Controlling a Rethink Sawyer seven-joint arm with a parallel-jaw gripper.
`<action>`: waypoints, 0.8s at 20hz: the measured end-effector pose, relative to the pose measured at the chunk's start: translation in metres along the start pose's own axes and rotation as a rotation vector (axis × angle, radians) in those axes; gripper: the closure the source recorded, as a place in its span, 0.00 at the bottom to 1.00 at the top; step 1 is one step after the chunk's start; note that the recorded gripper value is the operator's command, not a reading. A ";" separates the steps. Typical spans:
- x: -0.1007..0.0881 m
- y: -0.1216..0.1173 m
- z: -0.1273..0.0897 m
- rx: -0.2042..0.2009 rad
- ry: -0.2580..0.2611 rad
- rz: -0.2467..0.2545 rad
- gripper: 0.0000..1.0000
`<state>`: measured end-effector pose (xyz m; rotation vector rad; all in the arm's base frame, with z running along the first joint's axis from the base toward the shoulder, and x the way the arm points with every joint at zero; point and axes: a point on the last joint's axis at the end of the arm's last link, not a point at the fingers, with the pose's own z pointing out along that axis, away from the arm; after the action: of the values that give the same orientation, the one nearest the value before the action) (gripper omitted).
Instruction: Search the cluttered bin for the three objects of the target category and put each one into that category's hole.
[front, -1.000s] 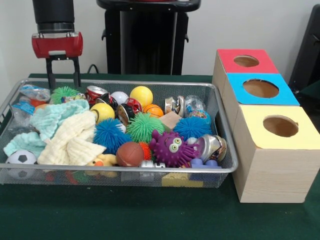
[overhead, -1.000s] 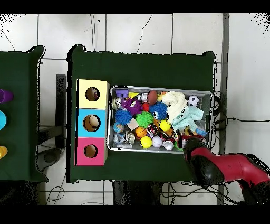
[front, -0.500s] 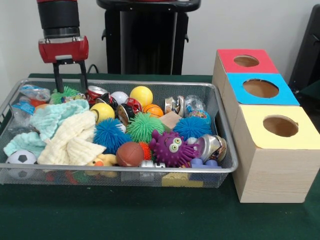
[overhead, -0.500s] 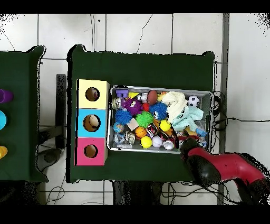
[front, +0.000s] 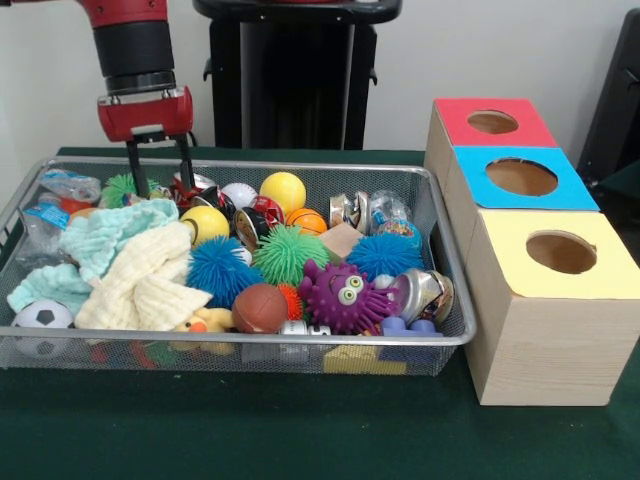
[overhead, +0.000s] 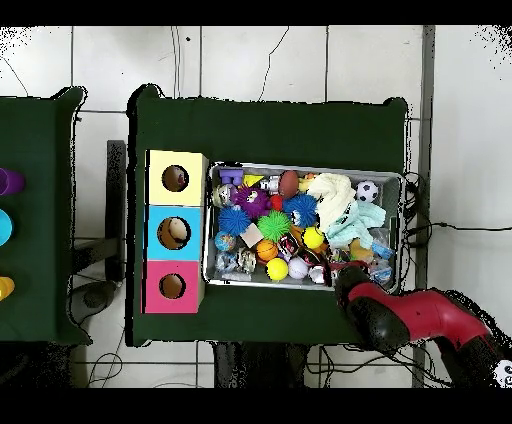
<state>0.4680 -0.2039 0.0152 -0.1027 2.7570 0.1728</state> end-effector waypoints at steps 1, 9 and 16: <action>0.003 -0.002 0.001 -0.003 0.001 0.006 0.00; 0.018 -0.021 -0.004 0.014 0.002 0.042 0.00; 0.028 0.003 0.006 0.035 -0.008 -0.048 0.00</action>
<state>0.4437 -0.2014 -0.0003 -0.1584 2.7450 0.1125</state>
